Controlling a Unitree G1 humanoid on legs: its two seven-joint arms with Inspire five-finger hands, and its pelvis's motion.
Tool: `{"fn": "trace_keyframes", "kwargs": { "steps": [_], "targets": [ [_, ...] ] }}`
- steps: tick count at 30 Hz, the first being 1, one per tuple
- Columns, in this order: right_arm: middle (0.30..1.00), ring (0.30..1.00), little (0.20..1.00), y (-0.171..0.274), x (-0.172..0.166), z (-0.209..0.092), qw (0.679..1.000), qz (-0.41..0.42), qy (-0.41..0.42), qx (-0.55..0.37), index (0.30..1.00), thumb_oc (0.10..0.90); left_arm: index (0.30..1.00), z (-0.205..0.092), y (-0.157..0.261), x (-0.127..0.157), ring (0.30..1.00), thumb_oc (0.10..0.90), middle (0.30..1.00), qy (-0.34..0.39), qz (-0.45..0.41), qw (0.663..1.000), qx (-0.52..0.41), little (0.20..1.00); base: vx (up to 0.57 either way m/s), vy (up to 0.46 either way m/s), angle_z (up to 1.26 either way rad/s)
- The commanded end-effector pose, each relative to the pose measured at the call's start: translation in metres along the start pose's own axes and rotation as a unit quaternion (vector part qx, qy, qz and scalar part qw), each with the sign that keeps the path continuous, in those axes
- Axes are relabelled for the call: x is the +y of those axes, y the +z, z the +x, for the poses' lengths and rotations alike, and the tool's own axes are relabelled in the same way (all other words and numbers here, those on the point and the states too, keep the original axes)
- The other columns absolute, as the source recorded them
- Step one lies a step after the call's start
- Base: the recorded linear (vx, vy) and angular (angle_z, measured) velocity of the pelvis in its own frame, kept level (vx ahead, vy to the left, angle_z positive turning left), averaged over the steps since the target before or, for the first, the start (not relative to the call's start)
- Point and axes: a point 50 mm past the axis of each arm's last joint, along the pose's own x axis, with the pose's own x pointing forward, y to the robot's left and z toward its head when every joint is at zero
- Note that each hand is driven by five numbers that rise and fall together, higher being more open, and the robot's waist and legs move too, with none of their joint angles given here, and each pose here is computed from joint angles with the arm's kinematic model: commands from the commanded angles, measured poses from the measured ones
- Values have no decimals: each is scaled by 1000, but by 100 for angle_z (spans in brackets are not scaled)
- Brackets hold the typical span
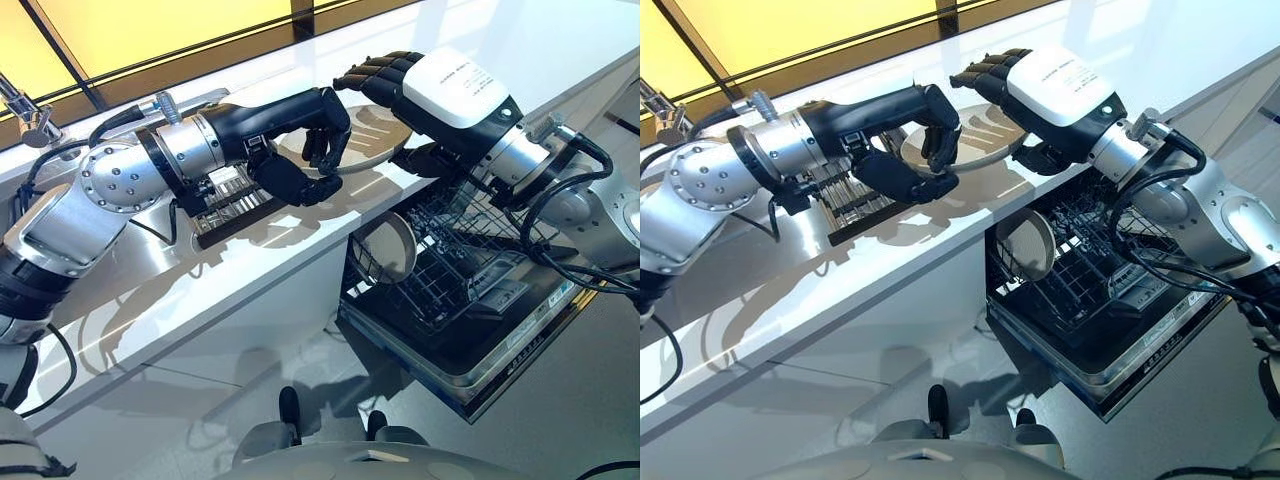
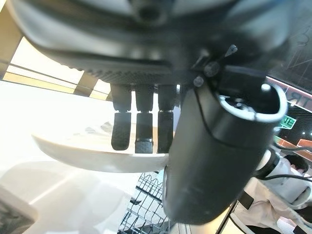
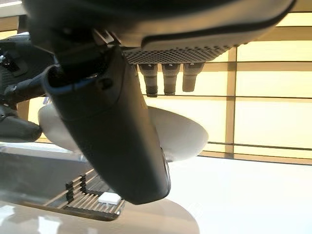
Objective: Pick up plates and place into dishwasher.
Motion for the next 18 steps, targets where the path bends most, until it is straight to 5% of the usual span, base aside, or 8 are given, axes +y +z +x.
{"fn": "trace_keyframes", "kwargs": {
  "steps": [1, 3, 18],
  "targets": [
    [900, 900, 900, 12, -36, 21, 996, -14, -73, -43, 900, 800, 300, 10, 21, 39, 300, 100, 300, 84, 13, 994, -74, 200, 0, 0, 0],
    [300, 300, 200, 14, -35, 23, 996, -15, -69, -48, 300, 100, 300, 10, 21, 38, 300, 100, 300, 85, 10, 993, -76, 200, 0, 0, 0],
    [300, 300, 200, 12, -34, 21, 997, -21, -55, -43, 300, 100, 300, 7, 18, 39, 300, 100, 300, 84, 16, 994, -64, 200, 0, 0, 0]
  ]
}}
